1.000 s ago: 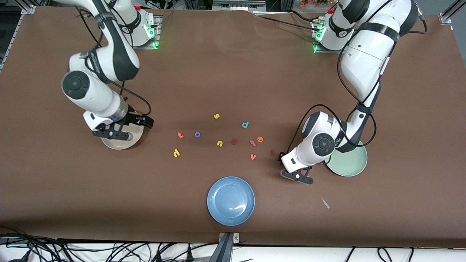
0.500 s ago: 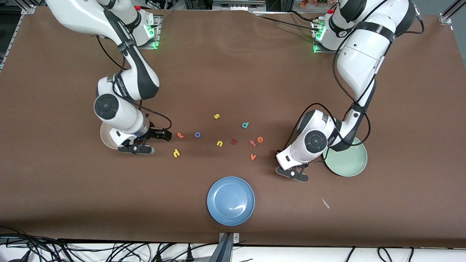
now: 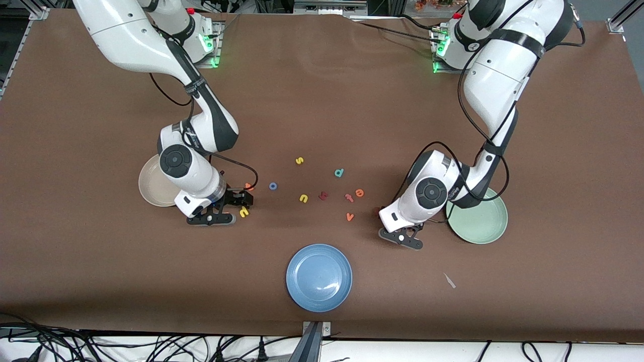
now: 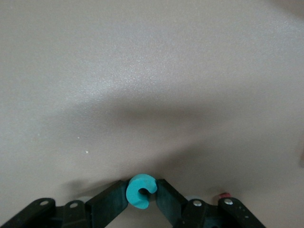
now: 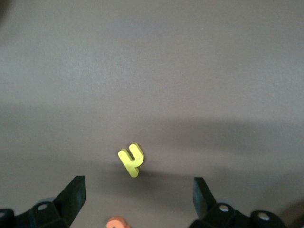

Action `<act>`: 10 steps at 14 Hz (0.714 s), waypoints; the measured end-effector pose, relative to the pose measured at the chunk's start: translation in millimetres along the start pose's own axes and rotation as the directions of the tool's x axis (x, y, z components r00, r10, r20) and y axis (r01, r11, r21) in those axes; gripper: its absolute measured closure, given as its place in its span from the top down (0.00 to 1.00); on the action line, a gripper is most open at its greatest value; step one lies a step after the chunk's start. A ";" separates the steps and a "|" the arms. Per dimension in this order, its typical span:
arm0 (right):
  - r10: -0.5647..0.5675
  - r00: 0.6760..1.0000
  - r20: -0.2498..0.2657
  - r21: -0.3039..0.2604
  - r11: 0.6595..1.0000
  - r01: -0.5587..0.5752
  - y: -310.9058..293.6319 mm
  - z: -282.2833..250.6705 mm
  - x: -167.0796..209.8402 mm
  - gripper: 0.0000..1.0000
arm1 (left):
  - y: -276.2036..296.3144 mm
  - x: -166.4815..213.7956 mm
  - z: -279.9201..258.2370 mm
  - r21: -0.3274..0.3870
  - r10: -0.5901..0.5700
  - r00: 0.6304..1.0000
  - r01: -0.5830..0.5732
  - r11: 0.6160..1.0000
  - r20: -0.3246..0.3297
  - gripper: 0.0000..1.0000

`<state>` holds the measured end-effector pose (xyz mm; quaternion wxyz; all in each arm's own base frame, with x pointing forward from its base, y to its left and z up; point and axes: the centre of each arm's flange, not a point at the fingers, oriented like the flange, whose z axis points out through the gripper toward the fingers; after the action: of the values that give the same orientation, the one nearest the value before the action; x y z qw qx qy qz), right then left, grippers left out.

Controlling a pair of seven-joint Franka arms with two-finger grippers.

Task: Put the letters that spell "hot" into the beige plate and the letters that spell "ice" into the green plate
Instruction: 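Drop the teal c on the green plate while the right gripper grasps the yellow letter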

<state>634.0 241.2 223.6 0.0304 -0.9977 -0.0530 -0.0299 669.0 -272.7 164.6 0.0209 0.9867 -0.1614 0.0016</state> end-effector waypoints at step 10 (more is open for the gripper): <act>-0.203 0.979 0.019 0.005 0.979 0.203 1.9 36.1 7.8 1.00 | -17.3 0.2 -18.2 0.016 -0.022 0.999 0.021 1.000 0.026 0.32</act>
<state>644.0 242.4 188.1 0.0280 -0.9873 -0.1549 -0.0231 674.8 -255.7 182.1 0.0109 0.9884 -0.1511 -0.0101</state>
